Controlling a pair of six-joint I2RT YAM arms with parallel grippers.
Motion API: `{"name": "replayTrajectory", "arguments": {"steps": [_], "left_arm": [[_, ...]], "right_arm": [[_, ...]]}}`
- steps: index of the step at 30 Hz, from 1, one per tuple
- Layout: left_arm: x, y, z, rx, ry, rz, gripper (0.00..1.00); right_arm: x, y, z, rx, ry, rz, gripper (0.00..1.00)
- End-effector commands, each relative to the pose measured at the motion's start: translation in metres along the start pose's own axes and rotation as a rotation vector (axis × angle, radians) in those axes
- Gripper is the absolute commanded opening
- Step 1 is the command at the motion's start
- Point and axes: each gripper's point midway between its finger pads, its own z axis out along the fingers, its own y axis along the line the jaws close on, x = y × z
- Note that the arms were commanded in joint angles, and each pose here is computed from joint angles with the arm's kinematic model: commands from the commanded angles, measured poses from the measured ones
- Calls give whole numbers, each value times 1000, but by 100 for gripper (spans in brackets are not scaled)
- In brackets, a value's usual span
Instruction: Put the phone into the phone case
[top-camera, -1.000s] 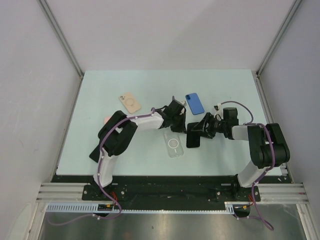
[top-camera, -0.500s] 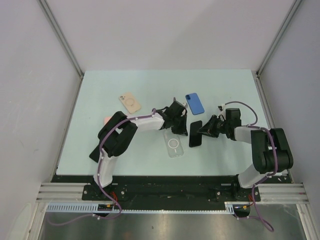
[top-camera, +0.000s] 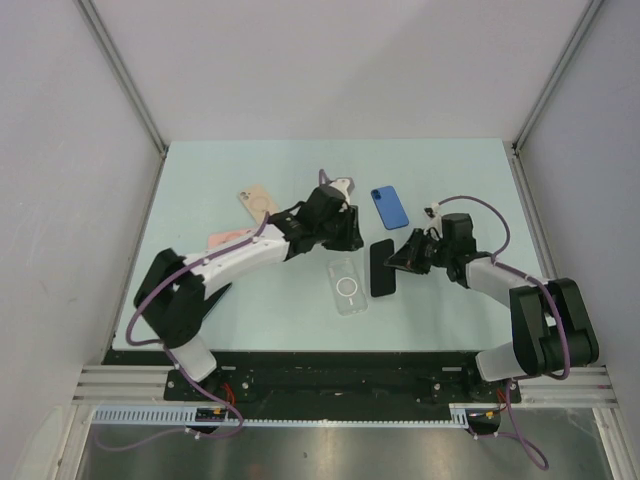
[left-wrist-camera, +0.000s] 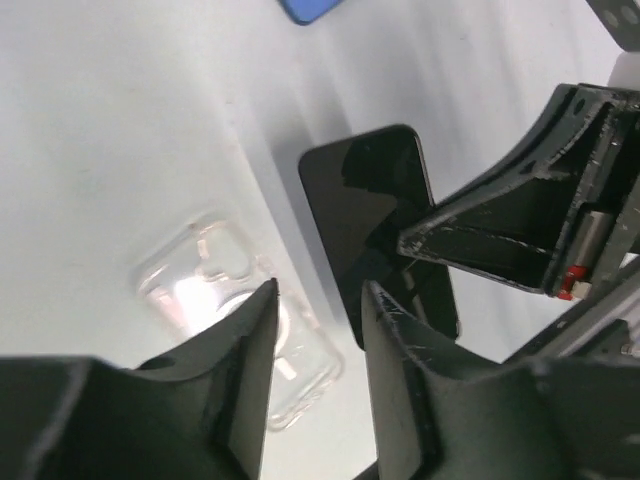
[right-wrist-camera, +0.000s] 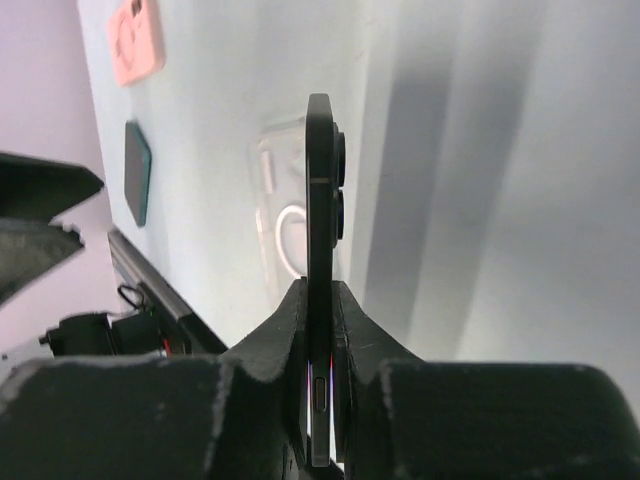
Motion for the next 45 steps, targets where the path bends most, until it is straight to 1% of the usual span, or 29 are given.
{"name": "replayTrajectory", "arguments": {"steps": [1,2,3,4,5,6,8,9,12,18,24,28,39,40,45], "left_arm": [[6,48,-19,-123,-45,-7,38],[19,59,-22,-138,-29,-17,32],[21,63,-23,-139,-36,-28,20],[25,70,-24,-144,-33,-49,15],[38,79,-25,-149,-15,-59,11],[41,80,-24,-139,-21,-66,4],[57,90,-21,-144,0,-88,0],[58,92,-19,-144,-3,-93,0],[73,94,-10,-132,51,-99,0],[81,94,1,-116,77,-104,0],[90,89,10,-75,112,-126,0],[95,87,14,-60,131,-137,0],[108,92,14,-64,142,-169,0],[111,94,13,-72,151,-166,0],[101,105,0,-144,107,-133,0]], "right_arm": [[15,55,4,-155,46,-138,0],[19,62,6,-167,57,-157,0],[23,65,9,-166,68,-170,0],[27,67,12,-163,85,-177,0],[35,71,16,-165,109,-196,0],[34,75,19,-167,111,-205,0],[42,74,26,-162,149,-205,0],[42,78,28,-178,161,-208,0],[47,76,37,-180,192,-208,0],[42,68,53,-146,204,-190,0],[52,57,65,-146,256,-161,0],[55,51,70,-143,266,-153,0],[66,42,78,-151,309,-142,0],[67,41,78,-149,311,-145,0],[70,35,78,-131,324,-147,0]]}}
